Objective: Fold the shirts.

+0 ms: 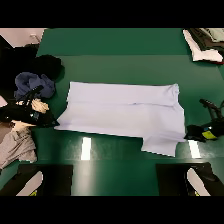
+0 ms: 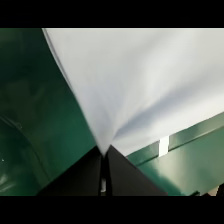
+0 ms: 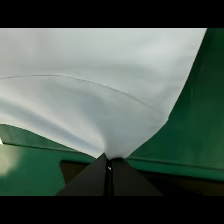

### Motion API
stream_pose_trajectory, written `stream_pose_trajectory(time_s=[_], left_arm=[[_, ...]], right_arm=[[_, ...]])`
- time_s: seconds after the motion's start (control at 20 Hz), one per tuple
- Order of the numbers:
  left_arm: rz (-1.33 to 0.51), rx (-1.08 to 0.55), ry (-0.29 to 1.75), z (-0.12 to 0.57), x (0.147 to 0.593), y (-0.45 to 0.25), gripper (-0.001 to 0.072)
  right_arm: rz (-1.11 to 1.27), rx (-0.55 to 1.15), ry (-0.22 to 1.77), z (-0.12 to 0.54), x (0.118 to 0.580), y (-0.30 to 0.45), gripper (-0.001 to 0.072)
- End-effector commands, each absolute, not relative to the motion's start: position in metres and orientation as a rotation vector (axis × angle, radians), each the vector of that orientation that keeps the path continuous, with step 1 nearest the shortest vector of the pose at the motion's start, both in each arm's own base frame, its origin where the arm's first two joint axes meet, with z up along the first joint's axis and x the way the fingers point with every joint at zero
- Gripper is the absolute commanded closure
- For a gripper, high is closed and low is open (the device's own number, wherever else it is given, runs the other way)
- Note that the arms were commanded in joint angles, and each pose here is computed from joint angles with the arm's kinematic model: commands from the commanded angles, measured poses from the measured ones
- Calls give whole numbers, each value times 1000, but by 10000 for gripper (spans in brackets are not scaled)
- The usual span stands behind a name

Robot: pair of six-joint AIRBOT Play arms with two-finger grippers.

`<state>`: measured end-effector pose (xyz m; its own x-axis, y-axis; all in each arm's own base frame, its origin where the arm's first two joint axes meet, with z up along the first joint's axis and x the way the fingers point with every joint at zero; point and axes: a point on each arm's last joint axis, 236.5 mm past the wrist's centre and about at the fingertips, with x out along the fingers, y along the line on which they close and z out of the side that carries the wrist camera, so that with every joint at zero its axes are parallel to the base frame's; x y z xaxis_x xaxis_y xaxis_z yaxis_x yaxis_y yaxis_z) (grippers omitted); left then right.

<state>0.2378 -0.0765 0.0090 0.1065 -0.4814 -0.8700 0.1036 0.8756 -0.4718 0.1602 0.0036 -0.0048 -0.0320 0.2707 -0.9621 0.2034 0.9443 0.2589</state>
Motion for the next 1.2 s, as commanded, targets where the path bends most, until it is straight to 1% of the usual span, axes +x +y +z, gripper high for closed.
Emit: stream_pose_trajectory(time_s=[0.0,0.1,0.2,0.3,0.35,0.4,0.55,0.7,0.95,1.05,1.1,1.15], left_arm=[[-453,-362,1440,27,201,-87,686],[-452,-389,1371,34,217,-91,686],[-412,-416,1217,46,254,-89,686],[-356,-408,1087,59,285,-79,686],[-341,-405,1051,64,294,-75,686],[-334,-406,1039,66,300,-73,686],[-319,-431,1084,50,318,-69,686],[-292,-461,1099,34,353,-63,686],[-318,-444,1151,0,406,-80,685],[-281,-486,1144,-9,428,-75,684],[-249,-511,1126,-10,439,-71,634],[-217,-538,1100,-7,449,-66,345]], right_arm=[[-28,304,1591,21,131,-6,702],[-8,310,1496,28,142,0,702],[35,349,1418,33,162,10,702],[62,389,1386,35,184,14,703],[57,392,1383,36,194,10,703],[52,394,1373,38,207,5,702],[45,390,1349,45,246,-9,703],[99,363,1351,45,281,-7,703],[147,326,1369,22,335,5,700],[124,358,1358,11,359,4,700],[104,379,1351,7,371,2,696],[102,403,1327,5,385,2,661]])
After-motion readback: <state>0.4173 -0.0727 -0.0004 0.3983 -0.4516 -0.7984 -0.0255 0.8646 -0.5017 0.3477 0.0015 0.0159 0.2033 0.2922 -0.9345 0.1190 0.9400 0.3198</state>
